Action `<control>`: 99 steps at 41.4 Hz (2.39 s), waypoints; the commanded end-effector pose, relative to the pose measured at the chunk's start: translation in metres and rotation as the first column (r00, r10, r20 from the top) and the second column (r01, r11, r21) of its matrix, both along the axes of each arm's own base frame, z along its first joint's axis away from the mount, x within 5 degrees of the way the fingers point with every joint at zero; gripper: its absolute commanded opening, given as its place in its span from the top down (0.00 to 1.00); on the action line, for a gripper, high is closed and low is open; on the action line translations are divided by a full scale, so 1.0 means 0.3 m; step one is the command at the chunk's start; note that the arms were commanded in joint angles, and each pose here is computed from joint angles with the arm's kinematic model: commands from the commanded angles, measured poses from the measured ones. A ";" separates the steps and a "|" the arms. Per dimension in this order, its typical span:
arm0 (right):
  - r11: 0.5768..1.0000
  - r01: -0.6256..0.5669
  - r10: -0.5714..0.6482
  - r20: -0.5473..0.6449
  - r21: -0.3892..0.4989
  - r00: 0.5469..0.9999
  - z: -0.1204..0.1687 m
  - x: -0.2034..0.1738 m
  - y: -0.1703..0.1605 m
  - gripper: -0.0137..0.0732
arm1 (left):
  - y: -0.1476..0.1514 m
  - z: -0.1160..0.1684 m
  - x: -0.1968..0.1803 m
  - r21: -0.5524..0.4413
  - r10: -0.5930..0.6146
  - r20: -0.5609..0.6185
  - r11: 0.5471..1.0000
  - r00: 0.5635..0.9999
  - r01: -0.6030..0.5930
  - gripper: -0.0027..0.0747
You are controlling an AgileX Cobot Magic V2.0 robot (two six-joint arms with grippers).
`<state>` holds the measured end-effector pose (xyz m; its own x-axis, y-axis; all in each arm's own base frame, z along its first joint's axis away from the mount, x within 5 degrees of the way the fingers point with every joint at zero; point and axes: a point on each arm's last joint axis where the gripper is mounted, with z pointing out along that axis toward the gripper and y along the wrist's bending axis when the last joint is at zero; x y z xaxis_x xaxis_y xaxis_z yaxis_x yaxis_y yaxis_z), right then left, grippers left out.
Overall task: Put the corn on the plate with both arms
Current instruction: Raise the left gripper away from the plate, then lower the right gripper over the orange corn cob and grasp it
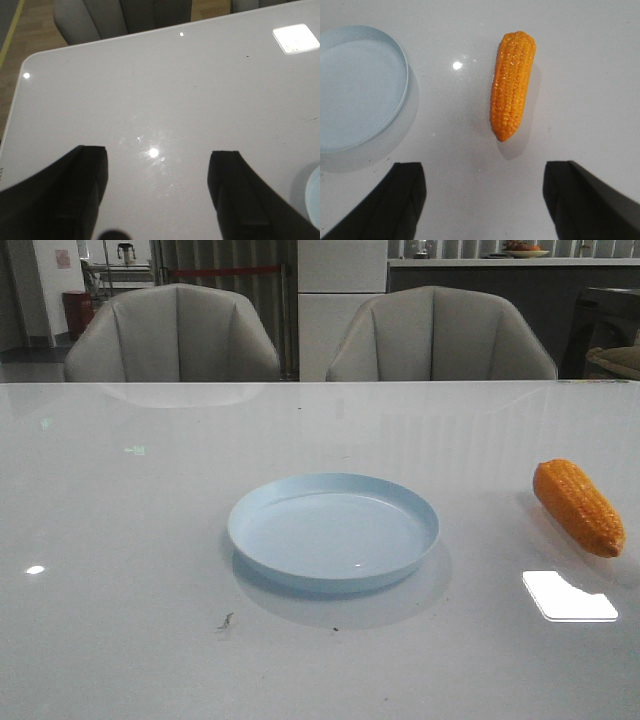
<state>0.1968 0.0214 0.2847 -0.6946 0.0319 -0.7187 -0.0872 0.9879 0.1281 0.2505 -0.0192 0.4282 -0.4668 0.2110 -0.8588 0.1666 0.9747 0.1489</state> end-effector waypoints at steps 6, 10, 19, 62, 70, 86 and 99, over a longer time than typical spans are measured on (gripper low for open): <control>1.000 0.004 -0.003 0.084 -0.010 0.996 0.052 0.014 -0.003 0.16 | 0.048 -0.157 -0.296 -0.029 0.057 0.200 0.998 0.978 -0.053 0.34; 1.000 -0.004 0.006 0.071 -0.031 0.997 0.052 0.011 -0.006 0.16 | 0.053 -0.228 -0.398 -0.032 0.063 0.240 0.998 0.969 -0.057 0.34; 0.999 -0.016 0.021 0.107 -0.052 0.994 0.159 0.071 -0.003 0.16 | 0.052 -0.313 -0.535 -0.068 0.066 0.297 0.997 0.953 -0.048 0.34; 0.996 -0.018 -0.015 -0.360 -0.089 0.933 -0.201 0.648 0.017 0.16 | 0.038 -0.319 -0.562 -0.176 0.073 0.300 0.984 0.951 -0.021 0.34; 0.996 -0.015 -0.022 -0.401 -0.089 0.916 -0.280 0.672 0.018 0.16 | 0.037 -0.321 -0.562 -0.179 0.072 0.292 0.984 0.954 -0.020 0.34; 0.995 -0.019 -0.022 -0.386 -0.103 0.922 -0.283 0.682 0.015 0.56 | 0.036 -0.322 -0.563 -0.181 0.072 0.287 0.983 0.955 -0.019 0.34; 0.985 -0.109 0.048 -0.403 -0.131 0.914 -0.188 0.705 0.031 0.58 | 0.036 -0.322 -0.563 -0.181 0.072 0.287 0.983 0.955 -0.019 0.34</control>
